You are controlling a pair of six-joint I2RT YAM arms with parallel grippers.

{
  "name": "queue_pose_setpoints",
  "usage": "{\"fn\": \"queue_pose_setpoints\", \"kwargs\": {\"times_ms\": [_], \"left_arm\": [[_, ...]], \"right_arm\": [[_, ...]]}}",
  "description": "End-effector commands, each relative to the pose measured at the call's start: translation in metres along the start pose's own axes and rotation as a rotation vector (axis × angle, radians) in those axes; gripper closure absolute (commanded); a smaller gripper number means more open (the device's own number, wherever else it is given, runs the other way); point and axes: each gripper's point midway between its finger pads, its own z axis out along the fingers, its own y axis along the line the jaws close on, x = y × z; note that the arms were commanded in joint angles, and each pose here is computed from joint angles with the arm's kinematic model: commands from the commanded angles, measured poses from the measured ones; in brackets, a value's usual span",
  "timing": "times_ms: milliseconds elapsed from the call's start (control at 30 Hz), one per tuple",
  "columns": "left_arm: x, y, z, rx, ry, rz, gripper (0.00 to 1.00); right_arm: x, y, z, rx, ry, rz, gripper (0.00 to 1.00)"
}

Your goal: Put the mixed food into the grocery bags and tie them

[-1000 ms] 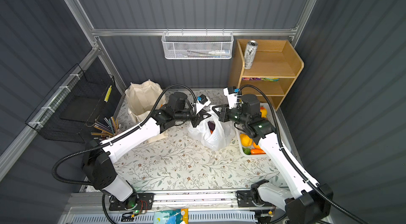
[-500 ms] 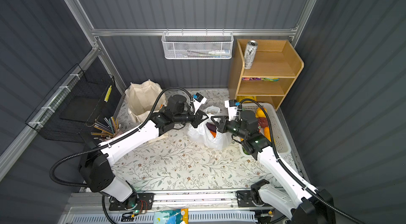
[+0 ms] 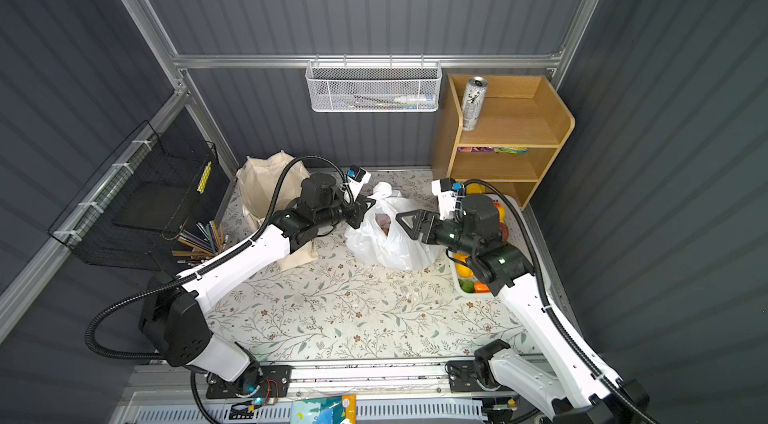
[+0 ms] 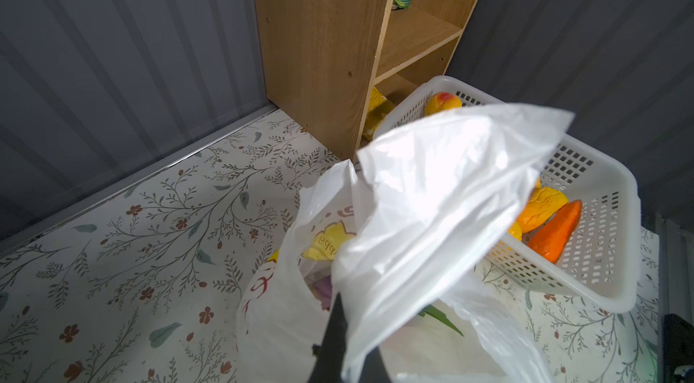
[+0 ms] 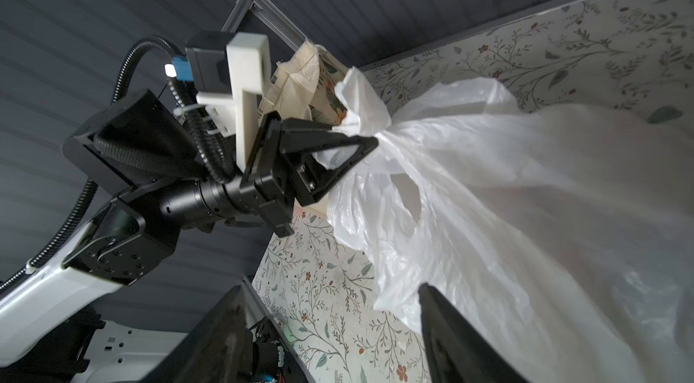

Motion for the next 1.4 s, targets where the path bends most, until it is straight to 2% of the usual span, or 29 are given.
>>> {"fn": "queue_pose_setpoints", "kwargs": {"times_ms": [0,133,267,400,567,633,667,900,1067,1133,1167,1233,1367], "left_arm": [[-0.01,-0.002,-0.009,-0.012,-0.035,0.07,1.0],[-0.01,-0.01,-0.008,-0.002,-0.035,0.09,1.0],[-0.009,-0.014,-0.007,0.004,-0.024,0.101,1.0],[-0.01,-0.016,-0.008,0.009,-0.025,0.104,1.0],[-0.013,-0.017,-0.008,0.009,-0.028,0.103,1.0],[-0.014,-0.015,-0.006,0.003,-0.024,0.089,1.0],[-0.015,-0.015,-0.006,0.001,-0.022,0.078,1.0],[-0.018,-0.001,-0.003,-0.076,0.007,-0.052,1.0],[-0.022,-0.001,-0.003,-0.076,-0.002,-0.095,1.0],[-0.022,-0.002,-0.002,-0.067,-0.001,-0.099,1.0],[-0.037,-0.004,-0.006,-0.062,-0.034,-0.094,1.0],[-0.039,-0.007,-0.006,-0.046,-0.039,-0.09,1.0],[-0.046,-0.014,-0.009,-0.007,-0.071,-0.082,1.0]], "right_arm": [[-0.013,-0.008,0.012,0.062,0.022,0.0,0.24],[-0.032,-0.016,0.041,0.071,0.063,-0.008,0.23],[-0.04,-0.017,0.063,0.056,0.109,-0.015,0.26],[-0.042,-0.018,0.074,0.041,0.129,-0.011,0.37],[-0.04,-0.017,0.08,0.016,0.148,0.0,0.72],[-0.038,-0.013,0.081,-0.01,0.161,0.0,0.95],[-0.038,-0.011,0.079,-0.016,0.161,-0.002,1.0],[-0.047,0.013,0.041,-0.034,0.052,-0.024,1.0],[-0.009,0.011,0.036,-0.01,0.05,0.028,1.0],[0.017,-0.002,0.043,0.026,0.073,0.061,1.0],[0.026,-0.011,0.047,0.042,0.083,0.086,1.0],[0.047,-0.035,0.056,0.08,0.093,0.139,1.0],[0.069,-0.071,0.076,0.151,0.123,0.166,1.0]]}}
